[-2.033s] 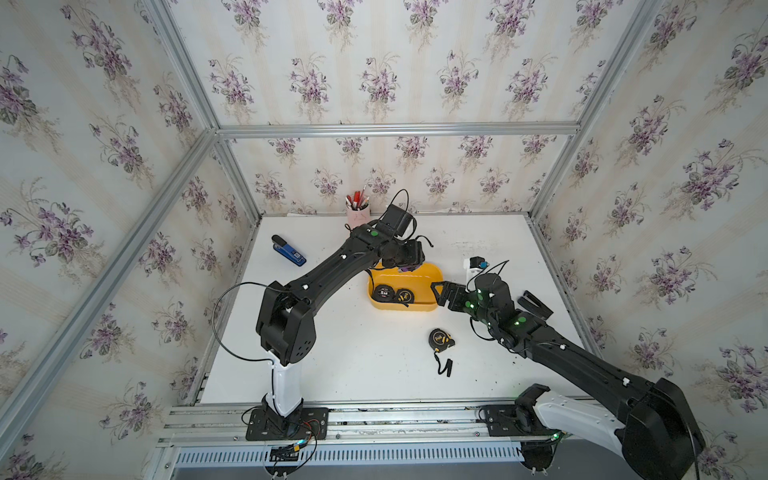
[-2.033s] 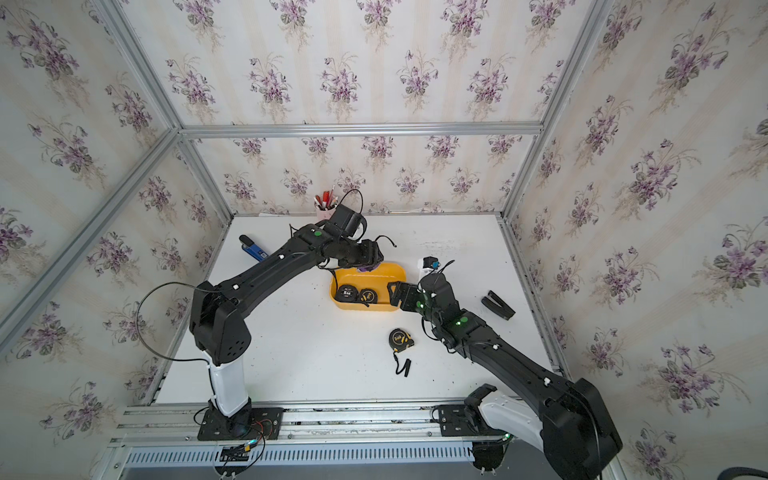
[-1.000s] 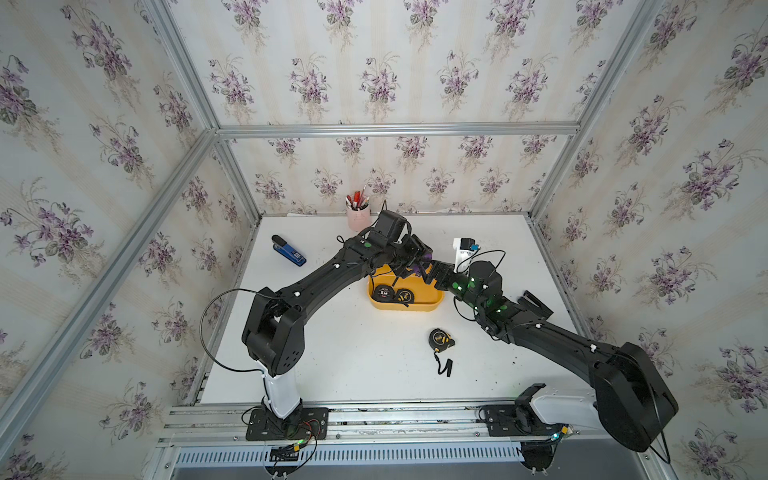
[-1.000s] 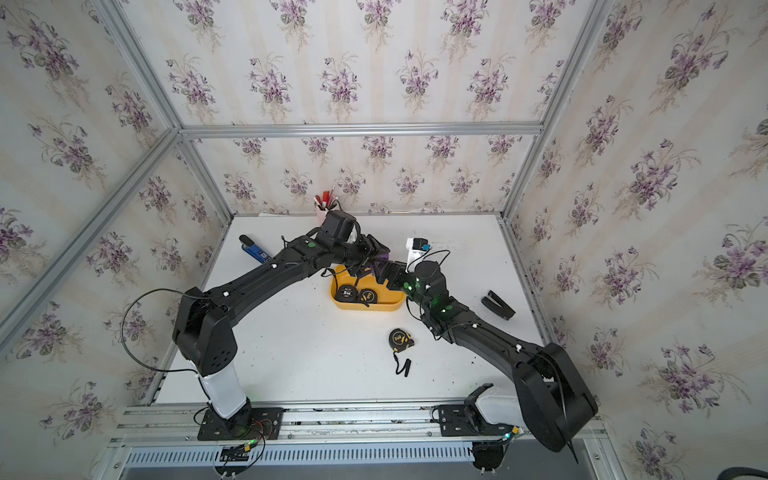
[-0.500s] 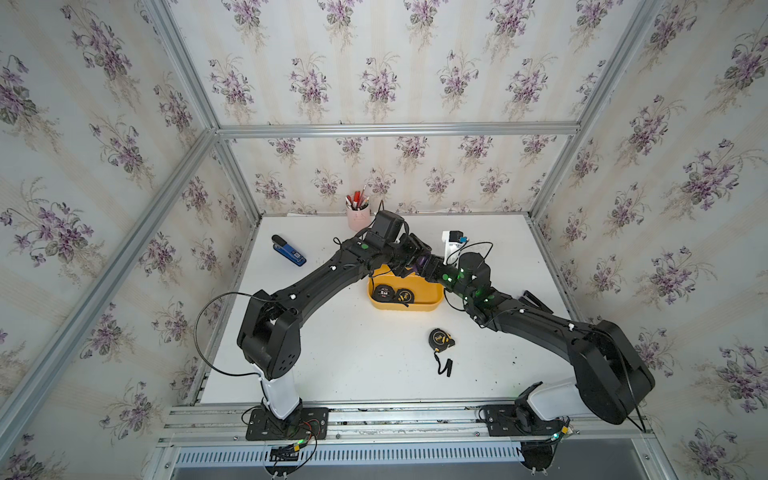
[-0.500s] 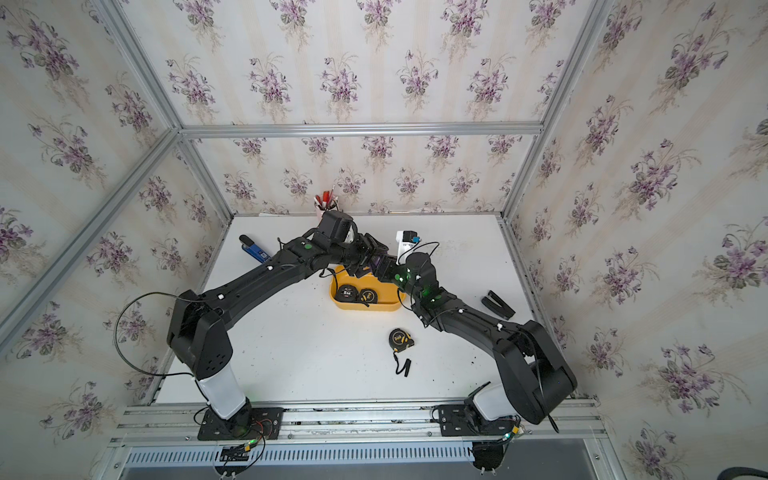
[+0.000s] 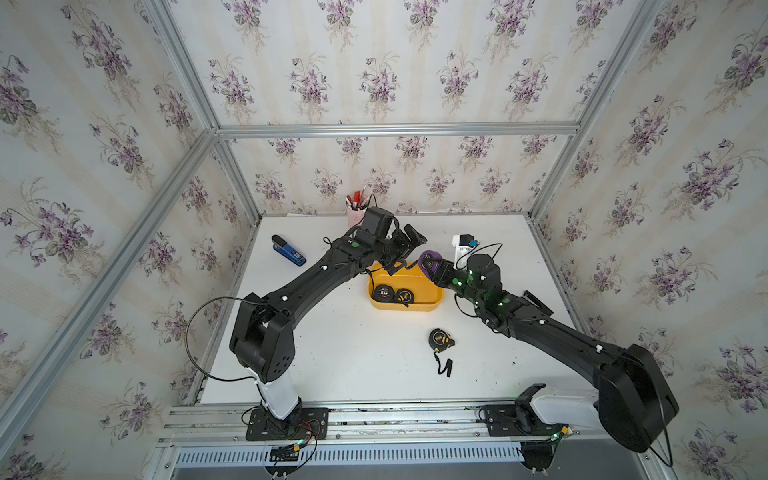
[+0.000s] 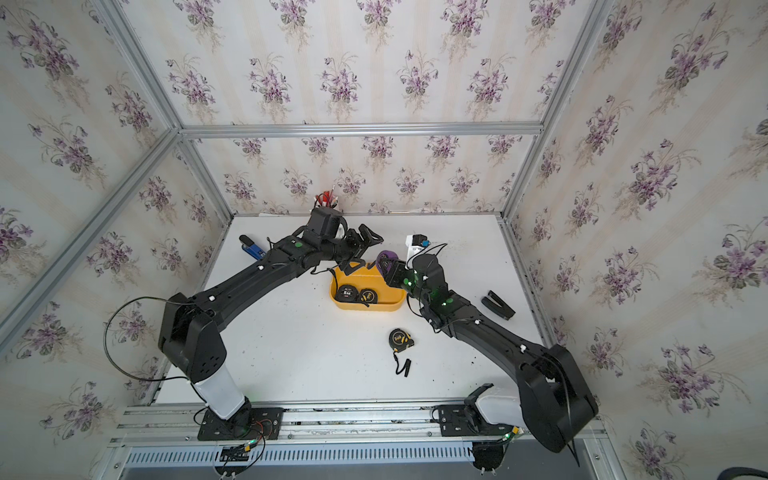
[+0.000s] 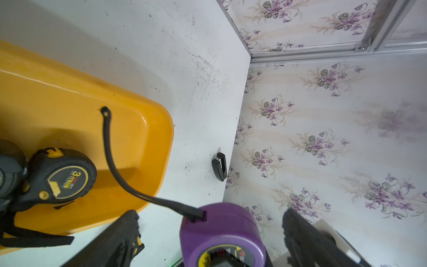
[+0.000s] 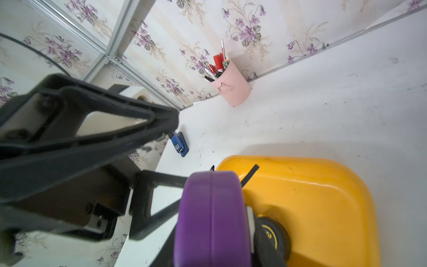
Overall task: Take the tape measure out of the storage box
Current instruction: Place the tape measure at the center of the board.
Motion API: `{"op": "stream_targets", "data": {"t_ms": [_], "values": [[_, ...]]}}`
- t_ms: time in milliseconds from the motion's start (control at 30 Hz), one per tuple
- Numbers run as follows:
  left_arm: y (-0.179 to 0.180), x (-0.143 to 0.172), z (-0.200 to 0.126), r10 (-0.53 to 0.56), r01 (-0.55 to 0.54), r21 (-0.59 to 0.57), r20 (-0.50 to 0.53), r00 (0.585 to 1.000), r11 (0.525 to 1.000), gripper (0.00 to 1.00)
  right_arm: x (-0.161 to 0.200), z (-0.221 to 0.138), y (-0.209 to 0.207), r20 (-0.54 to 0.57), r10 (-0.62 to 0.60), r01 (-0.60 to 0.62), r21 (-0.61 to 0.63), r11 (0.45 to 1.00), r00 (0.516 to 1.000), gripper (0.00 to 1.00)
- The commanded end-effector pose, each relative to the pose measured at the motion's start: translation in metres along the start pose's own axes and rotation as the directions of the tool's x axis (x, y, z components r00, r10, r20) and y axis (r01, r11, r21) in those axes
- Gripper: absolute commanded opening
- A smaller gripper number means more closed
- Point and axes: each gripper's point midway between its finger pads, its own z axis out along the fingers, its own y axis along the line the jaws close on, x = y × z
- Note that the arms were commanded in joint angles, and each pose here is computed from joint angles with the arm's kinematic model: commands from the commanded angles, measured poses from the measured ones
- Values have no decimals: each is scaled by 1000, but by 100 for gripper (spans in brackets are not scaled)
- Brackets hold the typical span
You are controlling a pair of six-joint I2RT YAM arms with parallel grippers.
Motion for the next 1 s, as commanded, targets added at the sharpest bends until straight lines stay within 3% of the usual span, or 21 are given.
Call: {"op": "stream_targets", "data": {"t_ms": [0,100,233,333,433,533,800,967], "values": [[20,-11,-9,185,-180,-95,40,982,979,100,26,-16,-16,-132,-27,38,84,996,991,24],[37,-34,-22,378,-344,-245,104,920,906,100,61,-27,-20,-336,-35,70,91,993,941,24],[44,-56,-32,589,-517,-406,68,805,754,100,117,-50,-5,-584,-37,23,-32,999,811,25],[48,-67,-28,677,-598,-472,-5,736,648,100,156,-70,1,-720,-56,-33,-109,994,692,26],[58,-72,-19,701,-631,-507,-71,710,587,100,184,-84,5,-793,-78,-72,-152,986,605,27],[65,-71,-10,696,-639,-509,-103,710,577,100,195,-90,16,-810,-115,-109,-215,971,575,26],[71,-68,-5,690,-646,-500,-126,713,576,100,205,-75,6,-817,-109,-99,-199,975,566,27],[76,-66,-7,689,-655,-510,-154,708,558,100,210,-49,-10,-820,-118,-6,-146,989,560,25]]}}
